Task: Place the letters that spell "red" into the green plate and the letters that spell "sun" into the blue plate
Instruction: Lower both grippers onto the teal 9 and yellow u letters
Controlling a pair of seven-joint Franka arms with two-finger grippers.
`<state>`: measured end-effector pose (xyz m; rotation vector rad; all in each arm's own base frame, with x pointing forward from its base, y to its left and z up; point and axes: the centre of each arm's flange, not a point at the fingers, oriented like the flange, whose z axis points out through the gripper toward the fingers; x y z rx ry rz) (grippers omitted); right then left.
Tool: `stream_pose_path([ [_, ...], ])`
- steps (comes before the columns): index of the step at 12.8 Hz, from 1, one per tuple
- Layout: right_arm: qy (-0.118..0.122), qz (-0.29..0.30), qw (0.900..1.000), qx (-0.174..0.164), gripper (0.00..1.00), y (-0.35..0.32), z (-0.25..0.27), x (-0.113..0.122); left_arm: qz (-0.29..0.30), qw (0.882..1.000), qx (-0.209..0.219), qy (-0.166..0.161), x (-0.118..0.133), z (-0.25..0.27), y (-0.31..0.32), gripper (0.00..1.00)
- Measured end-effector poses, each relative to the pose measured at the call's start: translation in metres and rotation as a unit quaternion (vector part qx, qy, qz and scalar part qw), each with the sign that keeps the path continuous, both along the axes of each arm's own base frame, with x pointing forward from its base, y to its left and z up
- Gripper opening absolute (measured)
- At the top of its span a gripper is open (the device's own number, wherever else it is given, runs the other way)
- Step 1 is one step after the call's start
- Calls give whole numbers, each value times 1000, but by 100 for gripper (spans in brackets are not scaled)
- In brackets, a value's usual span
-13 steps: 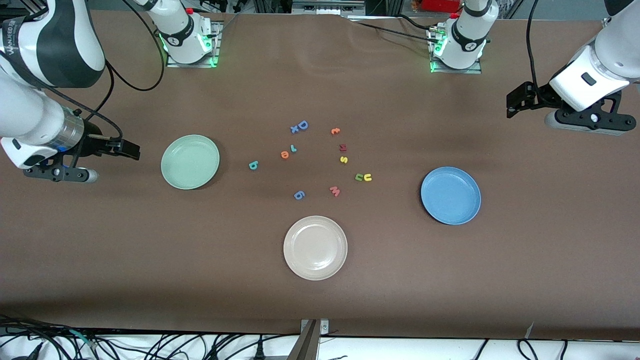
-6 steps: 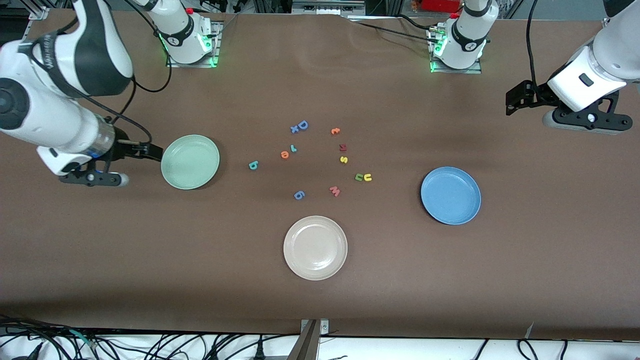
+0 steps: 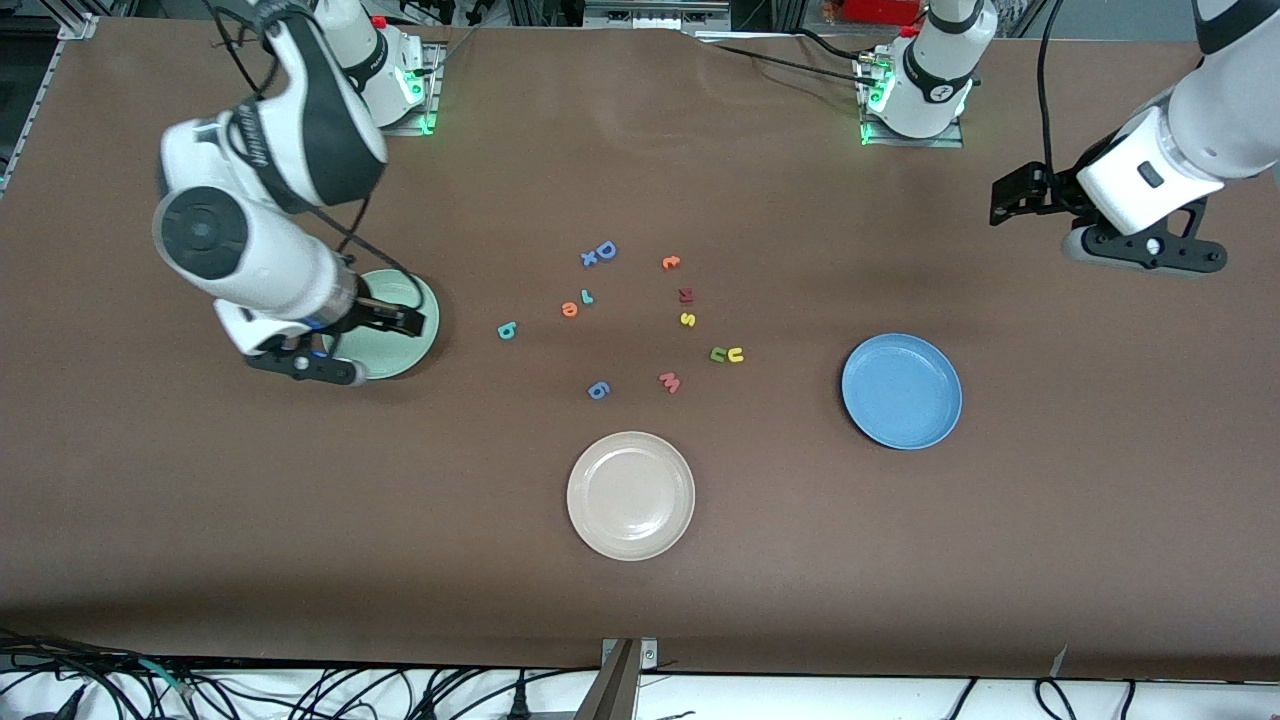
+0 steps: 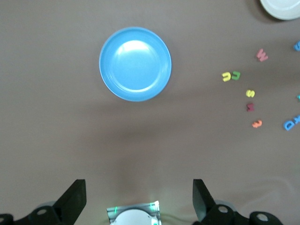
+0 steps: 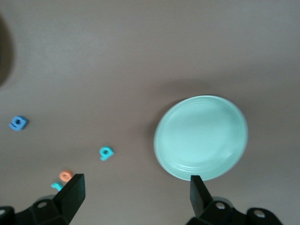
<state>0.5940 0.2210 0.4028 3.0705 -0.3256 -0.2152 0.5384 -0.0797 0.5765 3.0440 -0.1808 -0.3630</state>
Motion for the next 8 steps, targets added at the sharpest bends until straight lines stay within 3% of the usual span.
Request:
stream_pose_path([
  [3, 1, -12, 1000, -4, 100, 40, -49, -10, -5, 999, 5, 54, 4, -32, -3, 100],
  [6, -22, -29, 999, 5, 100, 58, -113, -26, -19, 995, 11, 100, 20, -90, -27, 100],
  [8, -26, -32, 999, 8, 100, 73, -148, -41, -19, 995, 18, 101, 35, -131, -55, 100],
])
